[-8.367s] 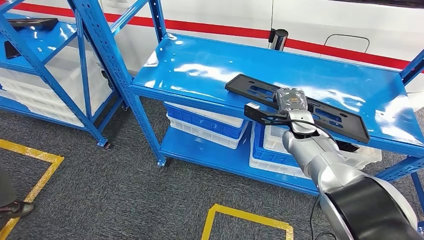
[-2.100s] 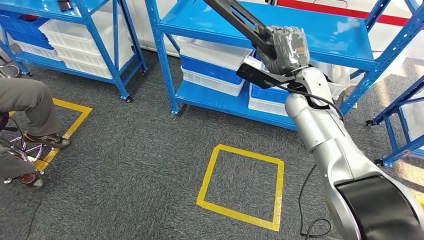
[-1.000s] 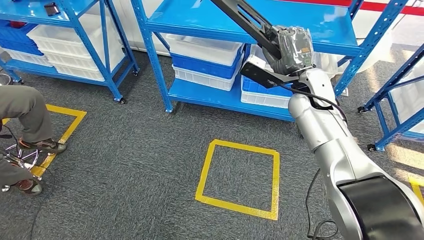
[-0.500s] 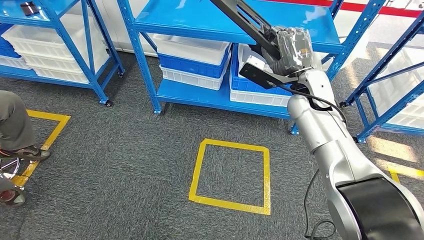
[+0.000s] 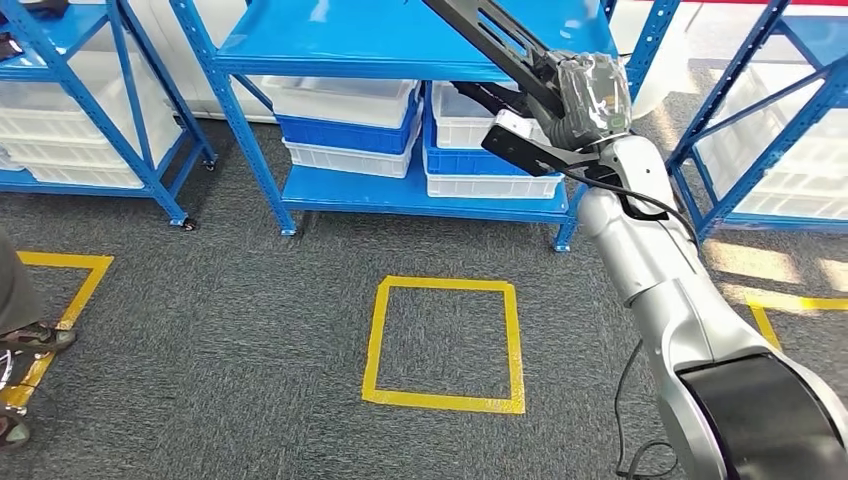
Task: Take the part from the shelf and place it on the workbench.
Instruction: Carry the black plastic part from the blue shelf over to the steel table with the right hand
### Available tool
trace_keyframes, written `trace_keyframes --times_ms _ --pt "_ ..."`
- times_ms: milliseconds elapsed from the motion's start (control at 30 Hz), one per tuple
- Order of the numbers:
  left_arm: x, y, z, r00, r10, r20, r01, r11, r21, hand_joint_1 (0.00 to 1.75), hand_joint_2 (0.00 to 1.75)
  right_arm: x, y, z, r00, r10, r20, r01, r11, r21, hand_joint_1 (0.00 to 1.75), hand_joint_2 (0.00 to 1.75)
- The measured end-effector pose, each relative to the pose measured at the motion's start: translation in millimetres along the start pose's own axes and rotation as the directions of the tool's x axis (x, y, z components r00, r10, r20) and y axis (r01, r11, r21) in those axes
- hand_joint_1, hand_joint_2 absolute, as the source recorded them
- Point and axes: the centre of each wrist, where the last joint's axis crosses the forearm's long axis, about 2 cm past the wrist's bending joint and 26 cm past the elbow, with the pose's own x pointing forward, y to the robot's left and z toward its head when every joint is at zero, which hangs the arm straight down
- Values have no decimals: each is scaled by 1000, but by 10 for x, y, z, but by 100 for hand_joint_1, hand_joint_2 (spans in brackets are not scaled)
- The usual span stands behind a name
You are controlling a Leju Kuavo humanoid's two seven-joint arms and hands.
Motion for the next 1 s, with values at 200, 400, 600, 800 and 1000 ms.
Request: trace_keyframes --times_ms 200,400,600,800,1000 --pt "3 1 -2 1000 -10 -16 10 1000 -5 0 0 11 14 6 1000 13 6 -13 1000 4 175 175" --pt "3 8 -5 1000 -14 -20 14 1000 -1 0 0 21 15 -1 1000 15 8 -15 1000 4 175 175" --pt "20 -21 -3 1000 -13 -17 13 1000 -5 0 0 -17 22 21 1000 20 2 -20 1000 7 175 175" --pt "19 -12 -7 1000 -16 -16 16 1000 -4 0 0 -49 67 76 1000 20 -4 -20 1000 17 175 175" --pt "-4 -3 5 1000 -23 -19 23 1000 -3 0 0 -37 99 98 1000 12 -9 -12 1000 21 175 175"
